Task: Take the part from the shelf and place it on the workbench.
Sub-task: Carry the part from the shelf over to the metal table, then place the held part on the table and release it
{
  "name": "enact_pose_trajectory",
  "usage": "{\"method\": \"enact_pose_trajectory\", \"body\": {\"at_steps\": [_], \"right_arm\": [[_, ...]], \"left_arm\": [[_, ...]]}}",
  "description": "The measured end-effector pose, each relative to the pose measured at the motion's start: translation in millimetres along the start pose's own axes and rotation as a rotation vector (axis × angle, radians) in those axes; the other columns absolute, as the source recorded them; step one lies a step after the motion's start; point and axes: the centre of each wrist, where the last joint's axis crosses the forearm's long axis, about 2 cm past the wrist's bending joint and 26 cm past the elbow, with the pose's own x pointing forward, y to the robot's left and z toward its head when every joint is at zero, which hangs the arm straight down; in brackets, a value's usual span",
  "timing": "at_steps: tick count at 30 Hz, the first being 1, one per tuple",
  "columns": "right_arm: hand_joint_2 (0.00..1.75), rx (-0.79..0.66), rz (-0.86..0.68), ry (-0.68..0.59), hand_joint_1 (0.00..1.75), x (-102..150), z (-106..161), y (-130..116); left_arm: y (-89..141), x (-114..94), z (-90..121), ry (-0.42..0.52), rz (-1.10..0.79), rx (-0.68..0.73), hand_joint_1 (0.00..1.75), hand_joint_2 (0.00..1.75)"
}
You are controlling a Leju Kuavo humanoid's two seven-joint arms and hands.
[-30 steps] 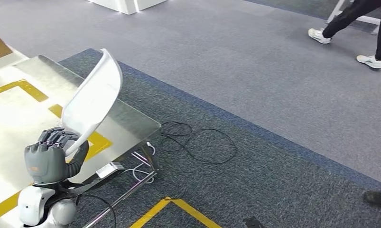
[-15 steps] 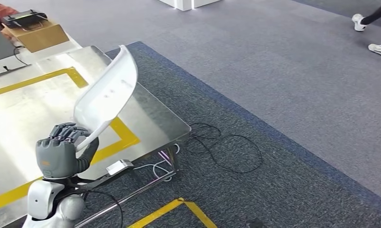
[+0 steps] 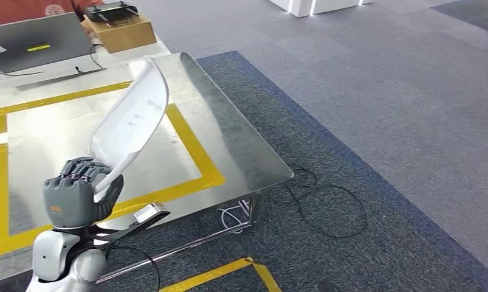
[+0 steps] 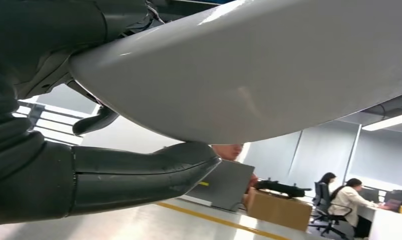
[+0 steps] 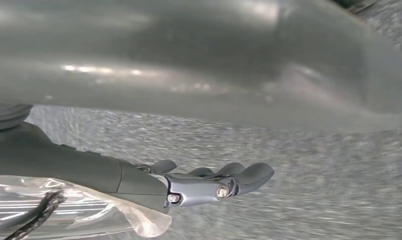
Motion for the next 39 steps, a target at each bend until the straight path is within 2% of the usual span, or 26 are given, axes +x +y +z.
{"method": "enact_pose_trajectory", "body": {"at_steps": [39], "right_arm": [[0.0,0.038,-0.041,-0.022,0.0,-2.1,0.7,0.9]], "left_arm": [[-3.6,2.6,1.4,0.002,-0.004,-0.028,1.75,1.75]]}}
